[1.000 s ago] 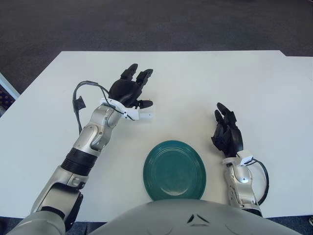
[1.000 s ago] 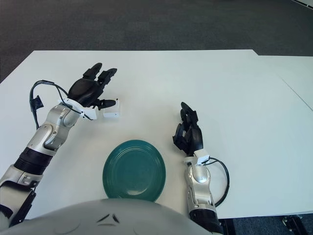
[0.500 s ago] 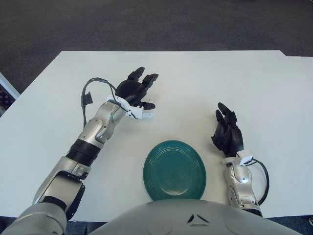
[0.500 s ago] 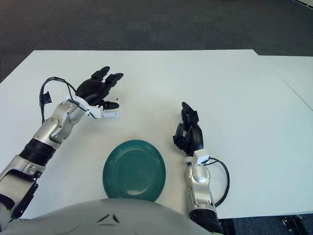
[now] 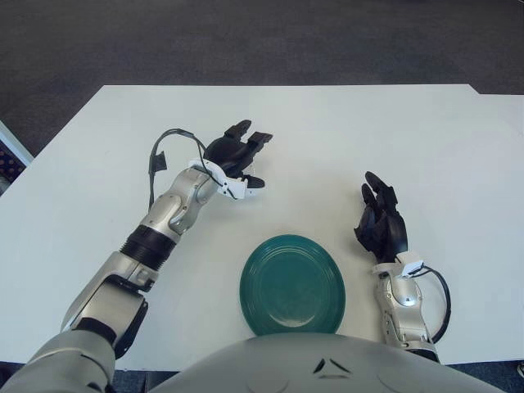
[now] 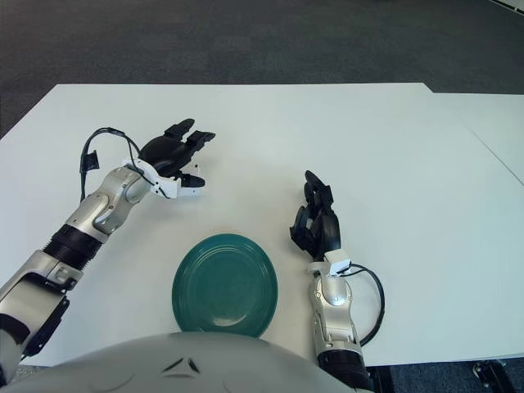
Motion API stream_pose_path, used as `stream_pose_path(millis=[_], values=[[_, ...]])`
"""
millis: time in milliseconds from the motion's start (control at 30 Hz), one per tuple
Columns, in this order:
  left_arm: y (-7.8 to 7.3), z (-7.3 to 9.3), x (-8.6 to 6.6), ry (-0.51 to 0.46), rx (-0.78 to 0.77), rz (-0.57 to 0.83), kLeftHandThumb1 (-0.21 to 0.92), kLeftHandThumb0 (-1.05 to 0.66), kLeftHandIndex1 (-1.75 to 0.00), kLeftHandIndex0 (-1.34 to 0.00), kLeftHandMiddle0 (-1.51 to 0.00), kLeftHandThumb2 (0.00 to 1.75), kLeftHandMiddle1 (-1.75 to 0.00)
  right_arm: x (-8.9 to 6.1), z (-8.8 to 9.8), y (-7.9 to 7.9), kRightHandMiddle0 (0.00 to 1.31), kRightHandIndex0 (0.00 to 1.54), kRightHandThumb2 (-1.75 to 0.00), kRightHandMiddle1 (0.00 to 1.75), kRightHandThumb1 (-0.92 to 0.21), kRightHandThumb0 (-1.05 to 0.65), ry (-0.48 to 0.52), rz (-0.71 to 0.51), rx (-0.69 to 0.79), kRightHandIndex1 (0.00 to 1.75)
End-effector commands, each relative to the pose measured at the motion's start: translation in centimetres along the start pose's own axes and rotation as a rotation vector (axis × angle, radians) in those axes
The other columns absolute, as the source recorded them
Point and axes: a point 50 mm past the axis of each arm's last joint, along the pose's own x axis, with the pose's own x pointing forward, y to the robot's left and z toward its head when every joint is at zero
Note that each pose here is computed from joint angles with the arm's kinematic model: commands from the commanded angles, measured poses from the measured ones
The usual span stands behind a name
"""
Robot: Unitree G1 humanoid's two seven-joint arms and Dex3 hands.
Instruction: Put the charger into the plate.
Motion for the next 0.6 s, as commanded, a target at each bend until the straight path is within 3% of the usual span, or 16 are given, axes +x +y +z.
stream_pose_path(millis=[0, 567], values=[[0.1, -0.4, 0.2, -0.005, 0.021, 0.004, 0.92, -1.05, -0.67, 0.0, 0.0, 0.5, 0.0, -4.5, -4.6, 0.0, 0.0, 0.21, -0.95, 0.55, -0.92, -0.83, 0.272, -0.013, -0.021, 0.01], [-1.5, -0.8, 0.2, 0.029, 0.015, -0.05, 0.92, -1.05, -0.74, 0.0, -0.03, 0.54, -0.01, -4.5, -4.8, -0.1, 0.0, 0.22, -0.95, 0.56, -0.92, -0.82, 0.281, -0.024, -0.007, 0.01]])
